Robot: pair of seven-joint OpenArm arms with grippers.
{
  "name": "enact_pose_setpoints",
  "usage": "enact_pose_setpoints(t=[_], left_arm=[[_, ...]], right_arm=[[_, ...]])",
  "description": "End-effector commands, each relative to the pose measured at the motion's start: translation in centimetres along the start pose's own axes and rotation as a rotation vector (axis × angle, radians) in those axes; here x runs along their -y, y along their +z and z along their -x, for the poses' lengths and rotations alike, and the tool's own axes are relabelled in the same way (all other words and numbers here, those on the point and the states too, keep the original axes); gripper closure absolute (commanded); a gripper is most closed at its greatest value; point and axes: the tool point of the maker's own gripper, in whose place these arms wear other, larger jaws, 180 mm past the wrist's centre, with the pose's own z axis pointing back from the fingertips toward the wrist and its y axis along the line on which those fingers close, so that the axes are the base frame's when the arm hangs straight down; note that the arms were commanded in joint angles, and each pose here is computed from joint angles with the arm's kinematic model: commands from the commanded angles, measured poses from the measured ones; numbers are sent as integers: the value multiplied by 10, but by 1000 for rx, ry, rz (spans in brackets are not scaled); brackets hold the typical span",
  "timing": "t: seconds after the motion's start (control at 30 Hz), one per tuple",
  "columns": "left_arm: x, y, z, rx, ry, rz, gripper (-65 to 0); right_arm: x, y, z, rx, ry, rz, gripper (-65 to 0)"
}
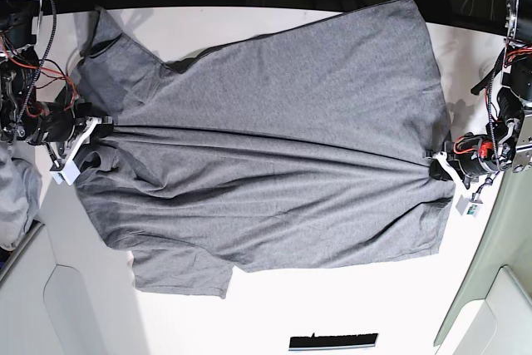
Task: Layout the t-shirt on the table in an organized manner, then fold the t-shirt properly
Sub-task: 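Hold the shirt edges with both grippers and stretch them apart, then move both grippers to the shirt shoulder corners and grasp them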
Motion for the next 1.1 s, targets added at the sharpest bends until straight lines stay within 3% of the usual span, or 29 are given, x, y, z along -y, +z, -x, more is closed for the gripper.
enact_pose_setpoints(t=[0.0, 0.07, 0.17, 0.33, 0.5, 0.57, 0.63, 0.83, 0.97, 1.07], left_arm=[[-10, 5, 9, -62, -22, -34, -87], [-4, 8, -2, -46, -54, -16, -111], [19, 20, -25, 4, -98, 99, -146], [40, 56, -51, 108, -104, 244, -147], [32, 81, -34, 127, 36, 295, -211], [30, 88, -19, 118, 115, 325, -248], [31, 95, -1, 108, 196, 363, -259], [39, 106, 50, 80, 288, 384, -275], [49, 109, 67, 85, 321, 394, -336], [48, 111, 84, 72, 357, 384, -336]], right_arm=[[5, 8, -9, 19, -5, 4, 0], [-2, 9, -10, 24, -25, -34, 0], [-10, 19, -27, 99, -36, -82, 0], [3, 62, -49, 247, -25, -28, 0], [38, 91, -23, 245, -75, 66, -4], [54, 100, -5, 230, -107, 104, -119], [69, 109, 14, 217, -138, 139, -179], [89, 112, 61, 163, -197, 185, -186], [89, 96, 71, 163, -223, 172, -312], [82, 82, 82, 131, -233, 154, -335]])
